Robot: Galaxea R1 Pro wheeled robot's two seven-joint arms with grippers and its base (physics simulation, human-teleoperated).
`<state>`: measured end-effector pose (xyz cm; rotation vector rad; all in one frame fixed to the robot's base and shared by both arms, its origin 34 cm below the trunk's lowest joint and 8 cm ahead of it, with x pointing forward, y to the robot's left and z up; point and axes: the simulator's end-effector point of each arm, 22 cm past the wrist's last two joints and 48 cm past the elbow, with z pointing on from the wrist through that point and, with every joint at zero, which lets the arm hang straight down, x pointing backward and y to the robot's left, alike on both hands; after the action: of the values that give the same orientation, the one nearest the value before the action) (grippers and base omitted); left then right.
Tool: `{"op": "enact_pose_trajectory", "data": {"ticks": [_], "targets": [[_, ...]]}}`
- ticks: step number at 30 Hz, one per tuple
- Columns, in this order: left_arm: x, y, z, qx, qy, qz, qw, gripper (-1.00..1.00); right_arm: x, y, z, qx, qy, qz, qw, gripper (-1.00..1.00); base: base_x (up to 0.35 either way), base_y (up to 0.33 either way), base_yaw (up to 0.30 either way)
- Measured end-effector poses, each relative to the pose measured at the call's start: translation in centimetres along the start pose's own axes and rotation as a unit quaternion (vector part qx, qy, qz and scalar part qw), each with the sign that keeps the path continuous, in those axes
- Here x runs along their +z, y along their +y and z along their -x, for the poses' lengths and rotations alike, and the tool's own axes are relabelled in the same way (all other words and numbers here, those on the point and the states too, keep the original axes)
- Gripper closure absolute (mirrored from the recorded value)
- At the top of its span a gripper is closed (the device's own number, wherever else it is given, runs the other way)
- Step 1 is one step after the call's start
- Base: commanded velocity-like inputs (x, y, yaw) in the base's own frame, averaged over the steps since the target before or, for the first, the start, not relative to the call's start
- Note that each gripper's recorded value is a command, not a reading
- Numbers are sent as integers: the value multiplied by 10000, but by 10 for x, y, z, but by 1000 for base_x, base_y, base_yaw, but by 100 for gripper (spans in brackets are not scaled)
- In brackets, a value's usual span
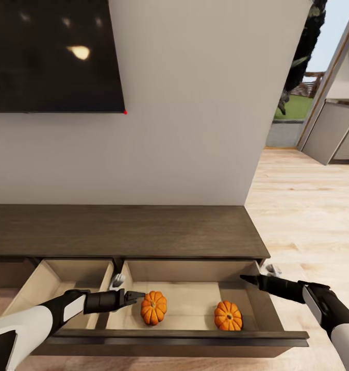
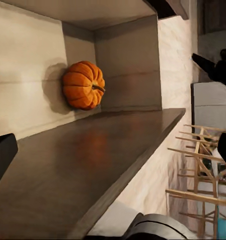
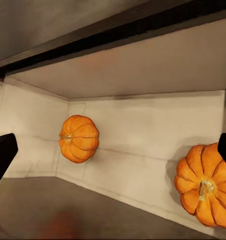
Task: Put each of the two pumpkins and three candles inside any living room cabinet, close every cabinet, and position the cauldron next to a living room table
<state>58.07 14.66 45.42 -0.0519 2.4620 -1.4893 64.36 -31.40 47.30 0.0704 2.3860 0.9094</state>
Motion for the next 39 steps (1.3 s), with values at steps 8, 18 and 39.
{"op": "enact_pose_trajectory", "data": {"ticks": [8,18,39], "targets": [[-7,-28,2,-133,123,-298,9994,-100,-39,32,12,263,175,841,9960,-100,-13,6,0],[-18,-63,11,-124,138,-686,9975,-100,-68,70,10,102,602,1547,9861,-100,-235,162,0],[14,-47,-153,593,2676,84,9617,-100,-71,36,-172,-1102,3398,784,9307,-100,-84,41,0]]}}
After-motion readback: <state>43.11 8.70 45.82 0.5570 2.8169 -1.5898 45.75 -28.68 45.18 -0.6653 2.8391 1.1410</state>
